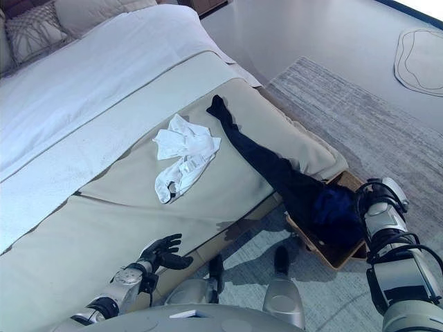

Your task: Pick up the clothes from the bed and place them into the basket

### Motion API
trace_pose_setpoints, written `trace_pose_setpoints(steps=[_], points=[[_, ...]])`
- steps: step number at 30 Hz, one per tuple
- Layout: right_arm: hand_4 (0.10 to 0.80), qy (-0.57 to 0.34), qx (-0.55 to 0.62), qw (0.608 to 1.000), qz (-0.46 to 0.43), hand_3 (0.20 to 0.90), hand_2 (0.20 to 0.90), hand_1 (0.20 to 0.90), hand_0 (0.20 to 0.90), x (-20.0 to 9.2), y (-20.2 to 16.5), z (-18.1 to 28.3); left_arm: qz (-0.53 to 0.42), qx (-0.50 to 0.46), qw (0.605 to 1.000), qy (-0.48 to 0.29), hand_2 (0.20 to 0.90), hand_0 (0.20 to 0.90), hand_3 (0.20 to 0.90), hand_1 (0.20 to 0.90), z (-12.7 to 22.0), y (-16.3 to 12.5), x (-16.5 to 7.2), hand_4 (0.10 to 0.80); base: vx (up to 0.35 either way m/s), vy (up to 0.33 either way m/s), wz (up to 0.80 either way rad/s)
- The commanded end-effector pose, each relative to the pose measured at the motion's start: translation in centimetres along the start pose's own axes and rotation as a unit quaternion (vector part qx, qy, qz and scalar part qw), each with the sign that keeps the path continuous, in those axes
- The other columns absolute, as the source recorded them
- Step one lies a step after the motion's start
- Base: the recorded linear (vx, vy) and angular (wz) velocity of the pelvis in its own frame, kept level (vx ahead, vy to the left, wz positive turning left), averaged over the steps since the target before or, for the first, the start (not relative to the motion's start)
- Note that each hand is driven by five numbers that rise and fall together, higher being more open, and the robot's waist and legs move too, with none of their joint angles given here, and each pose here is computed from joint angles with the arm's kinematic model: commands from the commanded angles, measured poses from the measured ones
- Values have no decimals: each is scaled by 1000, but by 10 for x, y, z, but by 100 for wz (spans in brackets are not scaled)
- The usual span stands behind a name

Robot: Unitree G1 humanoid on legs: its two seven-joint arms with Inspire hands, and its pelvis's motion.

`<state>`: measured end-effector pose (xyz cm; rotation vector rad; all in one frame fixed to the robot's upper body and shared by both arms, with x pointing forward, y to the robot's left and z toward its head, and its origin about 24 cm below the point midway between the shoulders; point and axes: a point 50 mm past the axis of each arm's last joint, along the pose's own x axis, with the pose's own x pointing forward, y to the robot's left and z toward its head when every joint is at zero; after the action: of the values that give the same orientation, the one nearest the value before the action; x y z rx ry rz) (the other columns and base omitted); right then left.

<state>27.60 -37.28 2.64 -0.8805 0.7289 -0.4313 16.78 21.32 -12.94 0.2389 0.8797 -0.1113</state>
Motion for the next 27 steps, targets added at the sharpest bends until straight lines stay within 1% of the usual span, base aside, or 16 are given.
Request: trace_pose_setpoints(steps=[1, 4, 6, 7, 8, 9, 13, 17, 18, 21, 24, 27], points=[[800, -74, -15, 994, -74, 900, 900, 900, 900, -2, -56, 36, 44, 23, 999, -16, 900, 900, 900, 900, 8, 35, -4, 800, 9, 32, -4], [800, -94, -6, 992, -82, 900, 900, 900, 900, -9, -73, 41, 55, 11, 998, -9, 900, 900, 900, 900, 3, 39, -7, 800, 32, 54, -1], [800, -120, -3, 987, -107, 900, 900, 900, 900, -15, -90, 49, 63, -1, 998, -1, 900, 900, 900, 900, -5, 40, -9, 800, 86, 85, 1], [800, -152, 9, 980, -129, 900, 900, 900, 900, -22, -99, 58, 66, -8, 998, 4, 900, 900, 900, 900, -10, 40, -11, 800, 93, 72, 0], [800, -170, 6, 976, -134, 900, 900, 900, 900, -25, -101, 64, 67, -10, 998, 6, 900, 900, 900, 900, -12, 40, -11, 800, 116, 96, 0], [800, -208, 8, 968, -138, 900, 900, 900, 900, -32, -103, 78, 69, -16, 997, 9, 900, 900, 900, 900, -14, 38, -11, 800, 95, 102, 0], [800, -299, -22, 948, -109, 900, 900, 900, 900, -52, -91, 116, 73, -39, 997, 1, 900, 900, 900, 900, -12, 33, -10, 800, 45, 106, 2], [800, -340, -30, 933, -116, 900, 900, 900, 900, -56, -86, 136, 64, -37, 997, -7, 900, 900, 900, 900, -10, 25, -8, 800, 35, 94, 16], [800, -343, -22, 932, -113, 900, 900, 900, 900, -56, -85, 144, 62, -36, 997, -7, 900, 900, 900, 900, -9, 23, -8, 800, 67, 170, 37], [800, -314, -4, 943, -111, 900, 900, 900, 900, -45, -87, 169, 53, -25, 998, -8, 900, 900, 900, 900, -9, 19, -7, 800, 68, 140, 40], [800, -305, -2, 944, -123, 900, 900, 900, 900, -43, -89, 181, 52, -27, 998, -15, 900, 900, 900, 900, -3, 21, -5, 800, 33, 101, 48], [800, -267, 19, 953, -139, 900, 900, 900, 900, -37, -96, 189, 52, -17, 998, -23, 900, 900, 900, 900, 7, 26, -2, 800, 37, 65, 56]])
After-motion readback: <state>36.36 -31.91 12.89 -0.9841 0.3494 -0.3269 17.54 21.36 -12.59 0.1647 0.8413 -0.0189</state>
